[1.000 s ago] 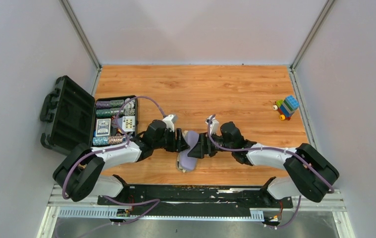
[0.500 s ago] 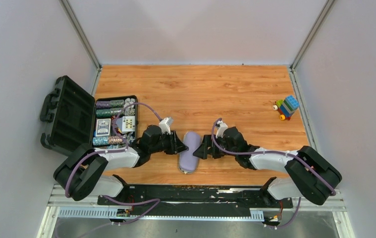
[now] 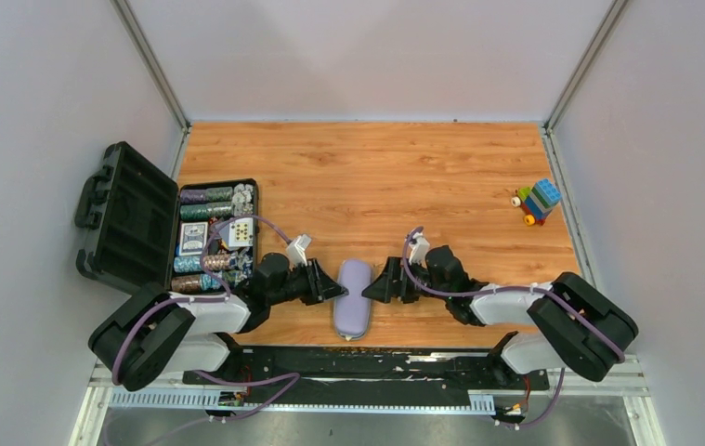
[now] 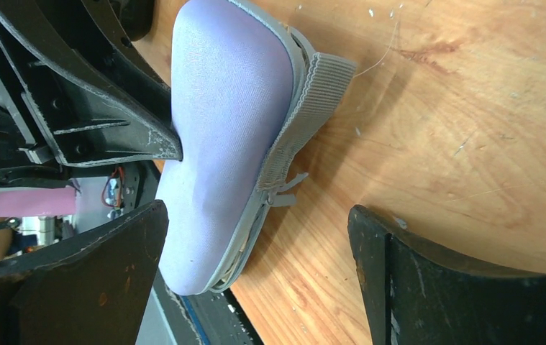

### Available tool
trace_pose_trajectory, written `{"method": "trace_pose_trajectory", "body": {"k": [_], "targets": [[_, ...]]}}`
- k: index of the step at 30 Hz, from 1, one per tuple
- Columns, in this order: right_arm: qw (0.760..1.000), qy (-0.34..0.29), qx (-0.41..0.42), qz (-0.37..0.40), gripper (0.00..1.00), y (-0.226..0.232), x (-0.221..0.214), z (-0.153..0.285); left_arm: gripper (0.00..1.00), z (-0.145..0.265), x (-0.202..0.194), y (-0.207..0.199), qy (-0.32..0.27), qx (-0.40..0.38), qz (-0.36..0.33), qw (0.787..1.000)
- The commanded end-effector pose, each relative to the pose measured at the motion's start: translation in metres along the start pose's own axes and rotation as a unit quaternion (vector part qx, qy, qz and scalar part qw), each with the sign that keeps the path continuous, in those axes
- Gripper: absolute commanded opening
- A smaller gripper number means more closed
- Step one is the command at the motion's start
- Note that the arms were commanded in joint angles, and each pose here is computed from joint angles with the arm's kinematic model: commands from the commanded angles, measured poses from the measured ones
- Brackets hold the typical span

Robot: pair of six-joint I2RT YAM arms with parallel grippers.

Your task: Put away the umbrella

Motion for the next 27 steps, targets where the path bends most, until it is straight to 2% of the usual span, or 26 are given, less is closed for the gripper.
{"method": "trace_pose_trajectory", "body": {"k": [1,10,13,19,23,27], "targets": [[0.999,0.015,0.025,-0.038,0.98,0.008,-0.005,-0.001,0.24,0.004,-0.006,0.01,0.003,0.022,0.011,1.0],[0.995,0.029,0.045,-0.084,0.99,0.017,-0.008,-0.019,0.24,0.013,-0.014,0.009,-0.008,-0.016,0.044,0.999],[0.991,0.032,0.083,-0.098,0.98,0.024,-0.013,-0.026,0.24,0.016,-0.014,0.003,-0.014,-0.035,0.05,0.998],[0.985,0.023,0.156,-0.067,0.93,0.04,-0.01,-0.029,0.24,0.02,-0.01,-0.008,-0.022,-0.058,0.055,0.997],[0.983,0.006,0.18,-0.041,0.83,0.046,-0.006,-0.023,0.24,0.022,-0.009,-0.015,-0.021,-0.073,0.051,0.996],[0.979,-0.009,0.201,-0.032,0.65,0.055,0.002,-0.019,0.24,0.025,-0.009,-0.022,-0.017,-0.092,0.039,0.995]]}}
Point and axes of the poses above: each gripper's point midway between its finger pads, its own z axis back along the fingers, its own y axis along the line the jaws close on, x = y × z, the point moved 6 cm from there along z, back along the fingers, and after that the axes turned 7 degrees about z, right-handed, at the moved point
